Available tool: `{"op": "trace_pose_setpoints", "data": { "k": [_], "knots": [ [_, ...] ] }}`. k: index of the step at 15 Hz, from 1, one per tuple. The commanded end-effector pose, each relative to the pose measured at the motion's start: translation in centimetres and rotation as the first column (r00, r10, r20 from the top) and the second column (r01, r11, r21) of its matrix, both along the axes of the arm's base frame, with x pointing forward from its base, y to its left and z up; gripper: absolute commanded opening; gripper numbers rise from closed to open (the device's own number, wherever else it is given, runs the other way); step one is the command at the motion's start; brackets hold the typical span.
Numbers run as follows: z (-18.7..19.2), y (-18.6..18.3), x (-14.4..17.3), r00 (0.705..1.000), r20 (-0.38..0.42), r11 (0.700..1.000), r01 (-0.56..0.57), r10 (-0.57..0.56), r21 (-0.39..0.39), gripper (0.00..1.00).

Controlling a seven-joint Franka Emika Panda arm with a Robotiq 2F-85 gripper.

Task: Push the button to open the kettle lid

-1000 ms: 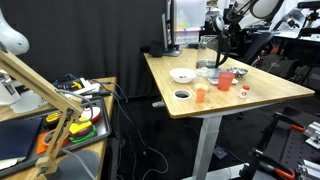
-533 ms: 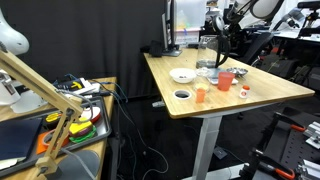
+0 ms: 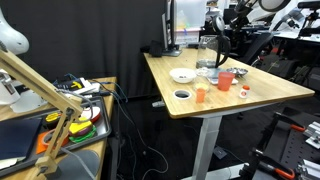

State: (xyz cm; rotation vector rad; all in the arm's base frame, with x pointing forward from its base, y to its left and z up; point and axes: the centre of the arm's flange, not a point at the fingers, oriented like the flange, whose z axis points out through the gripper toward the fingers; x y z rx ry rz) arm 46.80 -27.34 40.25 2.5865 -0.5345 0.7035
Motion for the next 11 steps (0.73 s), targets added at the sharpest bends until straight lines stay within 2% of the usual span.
{"op": "trace_pose_setpoints", "data": {
  "k": [1,11],
  "knots": [
    [0.09,0.34,-0.34,1.000,0.001,1.000,-0.002,0.002,0.003,0.28],
    [-0.28,0.53,-0.49,1.000,-0.004,1.000,-0.002,0.002,0.009,0.28]
  ]
}}
